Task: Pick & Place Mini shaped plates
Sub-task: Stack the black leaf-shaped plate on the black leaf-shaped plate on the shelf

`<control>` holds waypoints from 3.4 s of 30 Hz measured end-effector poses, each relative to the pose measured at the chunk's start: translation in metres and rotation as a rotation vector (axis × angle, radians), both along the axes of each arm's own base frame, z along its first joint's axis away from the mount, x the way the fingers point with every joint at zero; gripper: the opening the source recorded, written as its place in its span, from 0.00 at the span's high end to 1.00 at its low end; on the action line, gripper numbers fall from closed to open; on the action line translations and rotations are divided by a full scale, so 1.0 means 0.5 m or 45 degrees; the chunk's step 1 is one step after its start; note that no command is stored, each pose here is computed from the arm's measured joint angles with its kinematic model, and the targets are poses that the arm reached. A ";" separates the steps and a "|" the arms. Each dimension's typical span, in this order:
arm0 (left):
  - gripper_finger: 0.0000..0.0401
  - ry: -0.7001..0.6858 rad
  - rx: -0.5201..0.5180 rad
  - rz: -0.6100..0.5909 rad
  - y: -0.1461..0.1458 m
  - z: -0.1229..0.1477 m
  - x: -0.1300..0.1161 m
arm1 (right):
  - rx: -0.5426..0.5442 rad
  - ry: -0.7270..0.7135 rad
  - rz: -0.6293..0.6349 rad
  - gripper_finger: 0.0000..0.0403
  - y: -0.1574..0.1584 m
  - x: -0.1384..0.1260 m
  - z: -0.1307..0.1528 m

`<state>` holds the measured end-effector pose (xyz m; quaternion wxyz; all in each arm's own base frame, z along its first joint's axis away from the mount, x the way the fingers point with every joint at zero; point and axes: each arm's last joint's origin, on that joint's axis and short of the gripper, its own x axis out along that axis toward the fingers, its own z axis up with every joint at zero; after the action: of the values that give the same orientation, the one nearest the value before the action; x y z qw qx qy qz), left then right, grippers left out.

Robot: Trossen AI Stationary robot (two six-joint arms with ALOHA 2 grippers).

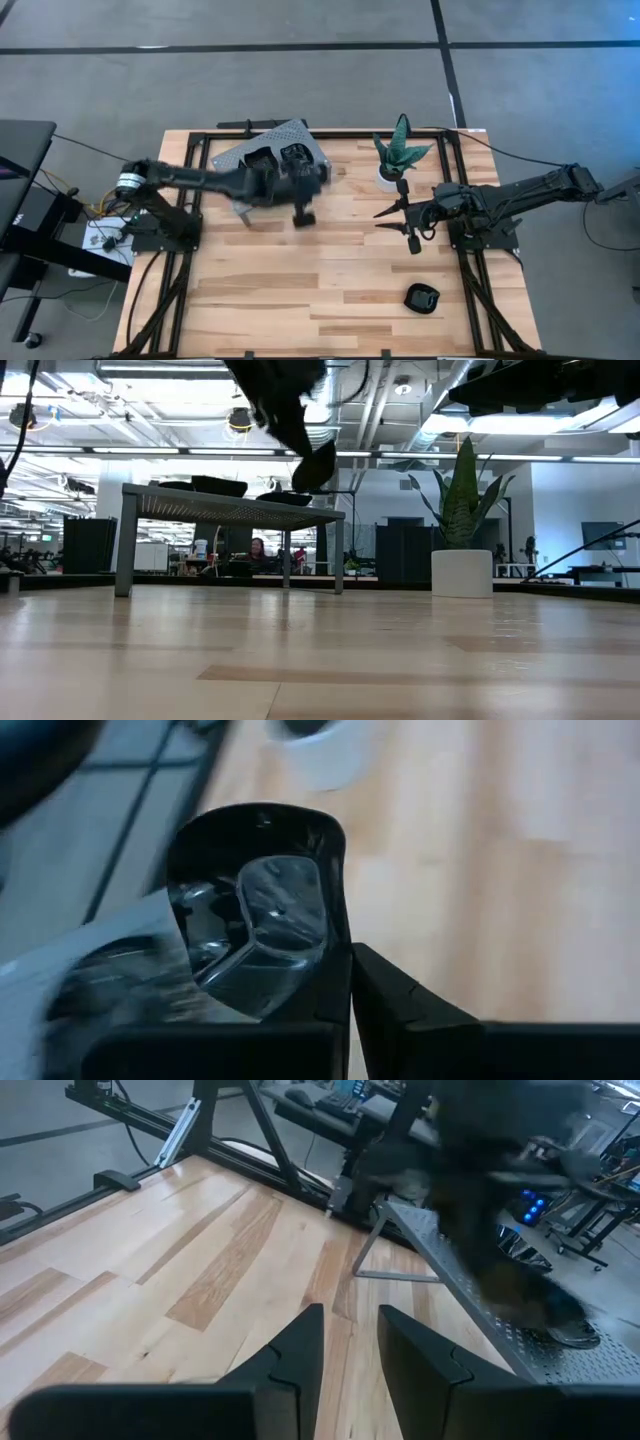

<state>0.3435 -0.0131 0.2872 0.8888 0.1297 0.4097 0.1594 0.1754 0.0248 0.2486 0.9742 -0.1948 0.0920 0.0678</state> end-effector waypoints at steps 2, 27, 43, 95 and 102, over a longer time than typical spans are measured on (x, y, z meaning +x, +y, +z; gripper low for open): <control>0.98 -0.002 0.004 0.096 0.051 0.000 0.000 | 0.001 0.002 -0.001 0.77 0.000 0.000 0.000; 0.99 -0.355 0.255 0.418 0.119 0.123 -0.061 | -0.002 0.022 0.001 0.77 0.000 -0.001 -0.003; 0.98 -0.352 -0.113 0.619 0.284 0.056 -0.104 | -0.002 0.017 0.001 0.77 0.000 0.000 -0.003; 0.98 -0.243 0.073 -0.006 0.168 0.092 -0.138 | -0.003 0.005 0.002 0.77 0.000 0.000 -0.001; 0.98 -0.077 0.025 0.022 0.177 0.079 -0.168 | -0.002 0.005 0.001 0.77 0.000 0.000 -0.001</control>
<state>0.2595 0.0756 0.3268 0.8981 0.1298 0.3820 0.1750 0.1753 0.0249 0.2482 0.9738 -0.1956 0.0939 0.0686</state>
